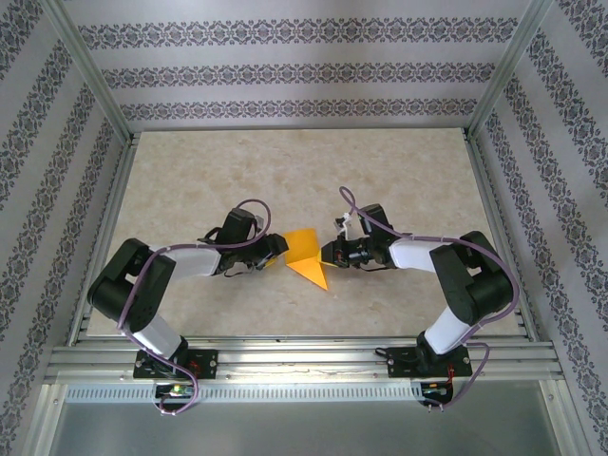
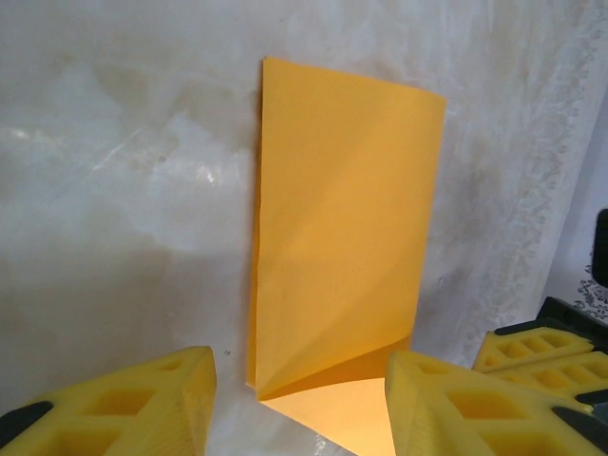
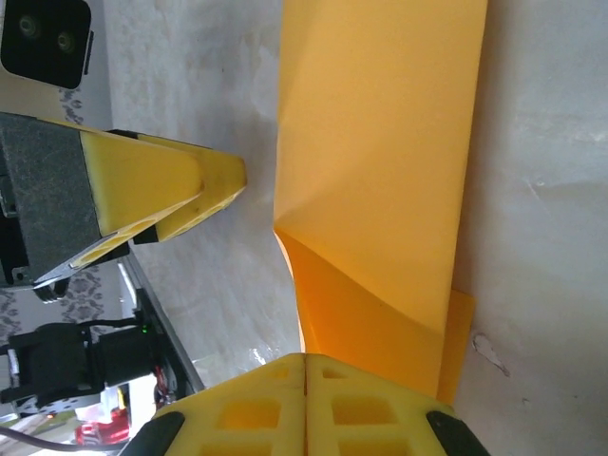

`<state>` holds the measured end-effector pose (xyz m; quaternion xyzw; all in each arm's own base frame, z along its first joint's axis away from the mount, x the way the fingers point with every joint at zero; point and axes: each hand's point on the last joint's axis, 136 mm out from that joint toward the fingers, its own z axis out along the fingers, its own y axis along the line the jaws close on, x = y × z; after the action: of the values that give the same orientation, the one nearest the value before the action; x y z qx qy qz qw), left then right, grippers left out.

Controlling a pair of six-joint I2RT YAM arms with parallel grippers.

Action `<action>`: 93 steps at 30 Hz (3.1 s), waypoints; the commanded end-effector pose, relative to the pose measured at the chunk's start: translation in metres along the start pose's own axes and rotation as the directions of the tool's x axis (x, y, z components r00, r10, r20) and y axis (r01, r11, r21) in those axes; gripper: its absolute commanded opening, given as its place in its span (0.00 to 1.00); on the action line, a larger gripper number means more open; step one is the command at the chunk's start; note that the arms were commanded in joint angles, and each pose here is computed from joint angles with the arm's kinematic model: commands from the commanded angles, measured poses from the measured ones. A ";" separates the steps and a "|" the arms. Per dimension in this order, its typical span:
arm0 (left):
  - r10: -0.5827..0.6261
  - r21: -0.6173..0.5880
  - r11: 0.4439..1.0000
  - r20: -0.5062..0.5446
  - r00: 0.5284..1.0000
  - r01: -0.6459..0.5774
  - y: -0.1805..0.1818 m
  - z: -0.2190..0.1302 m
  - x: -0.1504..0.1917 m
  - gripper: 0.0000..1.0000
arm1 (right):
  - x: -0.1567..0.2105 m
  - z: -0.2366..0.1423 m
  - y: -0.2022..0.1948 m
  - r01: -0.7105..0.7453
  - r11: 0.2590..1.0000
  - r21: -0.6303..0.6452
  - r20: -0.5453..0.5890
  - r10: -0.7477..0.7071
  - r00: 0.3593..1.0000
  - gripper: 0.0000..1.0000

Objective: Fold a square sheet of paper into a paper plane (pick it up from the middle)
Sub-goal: Fourth fold the wing at the center of the table.

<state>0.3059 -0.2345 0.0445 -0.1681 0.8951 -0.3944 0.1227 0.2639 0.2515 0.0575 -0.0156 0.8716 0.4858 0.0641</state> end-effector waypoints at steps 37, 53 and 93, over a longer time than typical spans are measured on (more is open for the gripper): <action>-0.063 0.220 0.973 -0.034 0.997 0.069 -0.034 0.032 -0.021 0.37 | -0.002 -0.012 -0.001 -0.037 0.991 -0.128 0.050 0.043 0.998 0.03; -0.041 0.255 0.966 -0.010 0.999 0.042 -0.041 0.039 -0.041 0.30 | 0.006 -0.011 -0.016 -0.067 0.993 -0.102 0.031 0.071 0.997 0.02; -0.098 0.129 0.990 0.296 0.950 0.061 -0.025 -0.019 -0.044 0.00 | 0.019 -0.055 0.000 0.577 0.521 0.630 0.168 -0.816 0.553 0.45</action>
<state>0.3504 -0.2257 0.0879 -0.2360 0.8277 -0.4420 0.2528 0.2227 0.2259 0.0799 -0.2342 0.8552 0.2414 0.3944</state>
